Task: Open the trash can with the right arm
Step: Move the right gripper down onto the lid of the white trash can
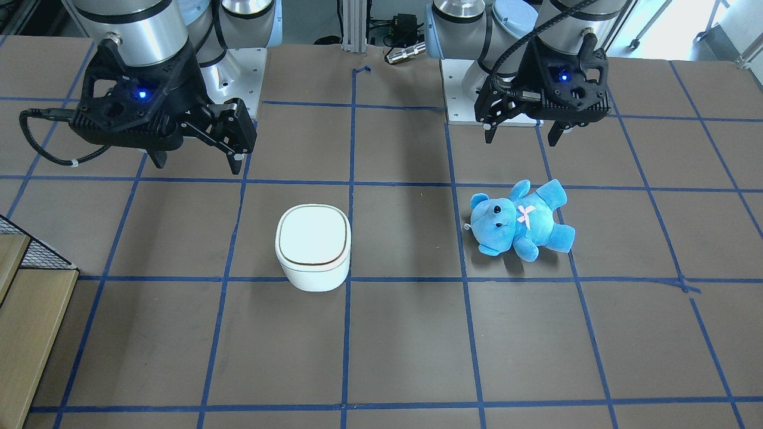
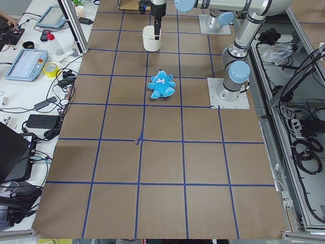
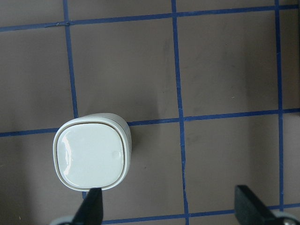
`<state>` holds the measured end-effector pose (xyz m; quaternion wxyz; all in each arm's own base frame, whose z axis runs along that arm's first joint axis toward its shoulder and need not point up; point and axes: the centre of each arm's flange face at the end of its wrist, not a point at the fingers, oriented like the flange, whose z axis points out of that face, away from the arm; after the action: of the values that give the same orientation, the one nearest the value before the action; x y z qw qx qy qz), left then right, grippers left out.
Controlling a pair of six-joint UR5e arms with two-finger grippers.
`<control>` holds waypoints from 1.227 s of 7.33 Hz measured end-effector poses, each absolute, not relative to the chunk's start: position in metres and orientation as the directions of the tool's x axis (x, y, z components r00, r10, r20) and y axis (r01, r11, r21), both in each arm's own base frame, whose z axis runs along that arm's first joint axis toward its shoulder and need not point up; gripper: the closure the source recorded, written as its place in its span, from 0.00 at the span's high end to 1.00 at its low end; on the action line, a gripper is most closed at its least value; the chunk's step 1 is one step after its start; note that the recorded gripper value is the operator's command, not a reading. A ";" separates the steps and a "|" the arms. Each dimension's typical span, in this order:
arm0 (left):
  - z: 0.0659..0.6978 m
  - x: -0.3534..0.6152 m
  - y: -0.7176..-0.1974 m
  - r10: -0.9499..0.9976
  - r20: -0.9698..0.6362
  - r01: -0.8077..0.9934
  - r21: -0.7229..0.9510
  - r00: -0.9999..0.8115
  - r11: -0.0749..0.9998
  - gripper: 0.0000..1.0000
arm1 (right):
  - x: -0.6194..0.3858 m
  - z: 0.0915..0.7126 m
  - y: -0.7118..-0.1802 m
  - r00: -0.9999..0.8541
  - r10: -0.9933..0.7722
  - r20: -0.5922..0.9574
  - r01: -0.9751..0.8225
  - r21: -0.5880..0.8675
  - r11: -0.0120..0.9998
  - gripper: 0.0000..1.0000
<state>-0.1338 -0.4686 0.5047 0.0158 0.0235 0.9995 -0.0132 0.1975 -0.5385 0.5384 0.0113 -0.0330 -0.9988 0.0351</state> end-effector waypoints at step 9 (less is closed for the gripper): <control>0.505 -0.134 -0.469 0.047 -0.032 0.048 -0.025 -0.998 0.999 1.00 | 0.261 0.435 -0.537 -0.999 0.037 -0.027 0.038 -0.072 0.997 0.00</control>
<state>-0.1339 -0.4686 0.5047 0.0157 0.0238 0.9995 -0.0131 0.2611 -0.5365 0.4346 -0.0130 -0.0188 -0.9991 0.0364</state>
